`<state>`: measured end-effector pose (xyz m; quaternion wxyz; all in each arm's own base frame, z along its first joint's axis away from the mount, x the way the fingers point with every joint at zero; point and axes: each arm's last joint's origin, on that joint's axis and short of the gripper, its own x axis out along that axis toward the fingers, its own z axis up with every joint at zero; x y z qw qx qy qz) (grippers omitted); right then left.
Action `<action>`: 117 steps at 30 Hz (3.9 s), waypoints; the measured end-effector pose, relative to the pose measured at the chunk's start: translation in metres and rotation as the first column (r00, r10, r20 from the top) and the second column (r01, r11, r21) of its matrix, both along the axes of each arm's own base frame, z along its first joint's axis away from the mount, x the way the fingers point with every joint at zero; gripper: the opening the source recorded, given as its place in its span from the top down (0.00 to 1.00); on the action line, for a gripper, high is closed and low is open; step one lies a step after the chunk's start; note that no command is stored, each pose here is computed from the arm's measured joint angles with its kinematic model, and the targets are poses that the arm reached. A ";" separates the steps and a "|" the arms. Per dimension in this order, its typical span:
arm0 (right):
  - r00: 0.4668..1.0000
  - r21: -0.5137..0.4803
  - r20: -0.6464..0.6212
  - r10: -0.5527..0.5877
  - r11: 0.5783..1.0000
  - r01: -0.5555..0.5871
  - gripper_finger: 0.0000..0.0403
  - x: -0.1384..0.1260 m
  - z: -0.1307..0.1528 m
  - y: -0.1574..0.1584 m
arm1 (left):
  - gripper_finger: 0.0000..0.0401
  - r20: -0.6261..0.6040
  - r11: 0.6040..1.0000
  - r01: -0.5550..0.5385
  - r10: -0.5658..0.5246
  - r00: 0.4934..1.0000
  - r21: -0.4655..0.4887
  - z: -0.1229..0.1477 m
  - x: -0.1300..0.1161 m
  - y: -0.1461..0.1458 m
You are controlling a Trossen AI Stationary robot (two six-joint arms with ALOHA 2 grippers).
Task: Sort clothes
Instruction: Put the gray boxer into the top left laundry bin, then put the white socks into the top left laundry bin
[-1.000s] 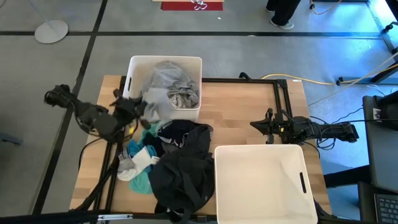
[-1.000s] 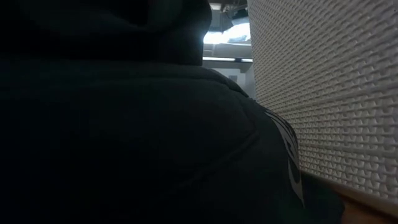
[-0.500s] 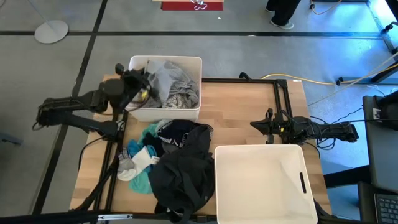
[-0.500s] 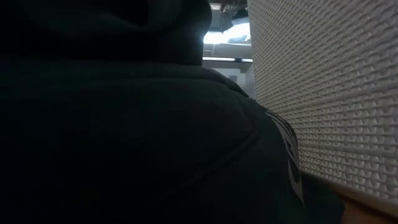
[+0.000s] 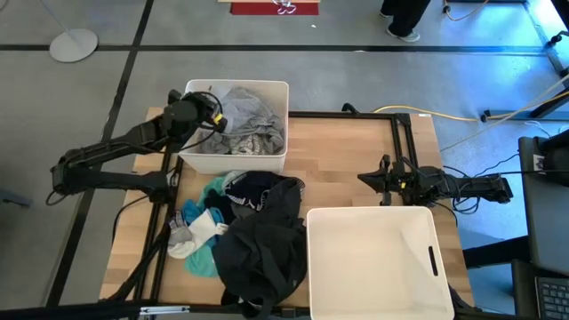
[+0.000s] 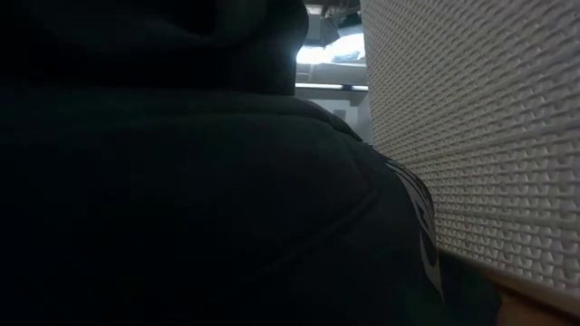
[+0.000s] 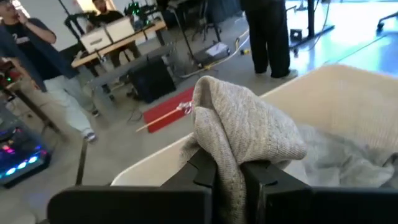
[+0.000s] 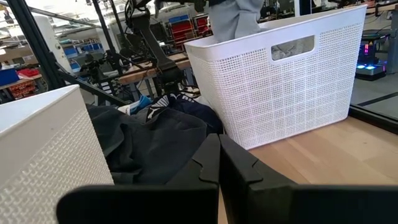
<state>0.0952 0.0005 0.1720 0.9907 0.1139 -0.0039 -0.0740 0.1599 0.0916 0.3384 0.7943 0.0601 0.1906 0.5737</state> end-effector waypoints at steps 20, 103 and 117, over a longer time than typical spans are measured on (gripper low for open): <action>1.000 0.000 -0.006 -0.001 1.000 0.001 0.99 0.000 0.000 0.000 | 0.48 0.035 0.935 0.092 -0.085 0.996 -0.343 0.011 -0.014 -0.004; 1.000 -0.001 -0.010 -0.001 1.000 0.001 0.99 0.001 -0.001 0.000 | 0.97 0.033 0.241 0.194 -0.544 0.839 -0.951 -0.120 -0.002 -0.189; 1.000 -0.001 -0.009 -0.001 1.000 0.001 0.99 0.001 -0.001 0.000 | 0.98 0.214 0.222 0.375 -0.524 0.824 -0.900 -0.083 -0.012 -0.181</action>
